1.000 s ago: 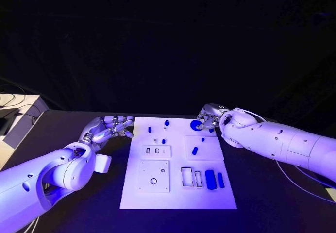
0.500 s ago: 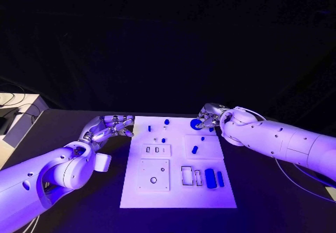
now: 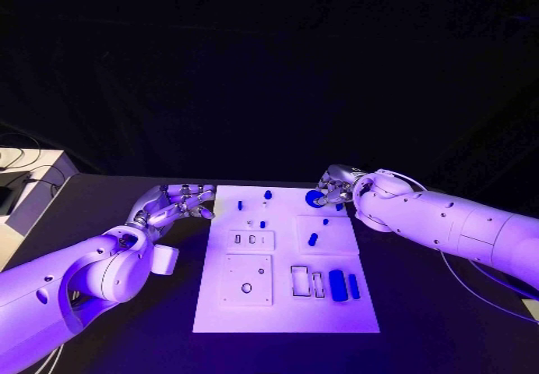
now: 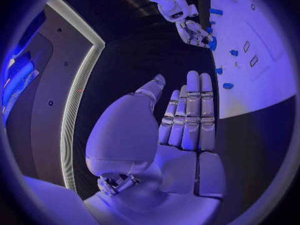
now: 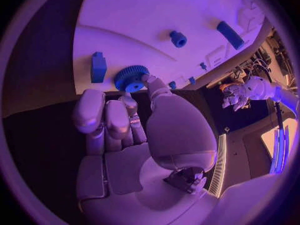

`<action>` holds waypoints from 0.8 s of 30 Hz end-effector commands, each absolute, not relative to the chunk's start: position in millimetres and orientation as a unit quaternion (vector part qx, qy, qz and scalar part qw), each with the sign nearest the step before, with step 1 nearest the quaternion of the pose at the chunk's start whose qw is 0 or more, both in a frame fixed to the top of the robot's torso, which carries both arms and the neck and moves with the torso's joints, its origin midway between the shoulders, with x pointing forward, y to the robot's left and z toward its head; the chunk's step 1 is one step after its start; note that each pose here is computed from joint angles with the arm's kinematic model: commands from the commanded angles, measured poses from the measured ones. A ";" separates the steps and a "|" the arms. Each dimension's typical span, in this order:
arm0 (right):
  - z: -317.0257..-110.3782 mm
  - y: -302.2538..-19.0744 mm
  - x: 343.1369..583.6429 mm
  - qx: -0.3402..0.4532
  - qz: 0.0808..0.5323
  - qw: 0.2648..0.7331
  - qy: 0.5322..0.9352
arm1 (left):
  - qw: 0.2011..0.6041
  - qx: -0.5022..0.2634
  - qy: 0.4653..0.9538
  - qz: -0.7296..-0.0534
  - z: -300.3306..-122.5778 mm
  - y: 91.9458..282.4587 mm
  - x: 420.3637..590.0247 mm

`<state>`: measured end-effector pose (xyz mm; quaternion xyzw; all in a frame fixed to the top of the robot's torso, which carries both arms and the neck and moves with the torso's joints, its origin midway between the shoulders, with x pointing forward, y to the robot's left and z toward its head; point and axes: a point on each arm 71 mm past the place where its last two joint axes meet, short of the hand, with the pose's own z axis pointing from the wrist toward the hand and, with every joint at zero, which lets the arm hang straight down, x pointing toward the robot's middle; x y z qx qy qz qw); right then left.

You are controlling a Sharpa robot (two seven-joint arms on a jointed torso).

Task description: Assemble the parts on the task board

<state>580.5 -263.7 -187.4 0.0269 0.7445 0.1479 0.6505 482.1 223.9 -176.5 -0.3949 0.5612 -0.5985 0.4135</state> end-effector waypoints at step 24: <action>-177.8 -228.8 561.7 -0.035 0.173 0.690 0.702 | 0.411 -0.391 0.564 -0.600 -176.9 224.3 480.9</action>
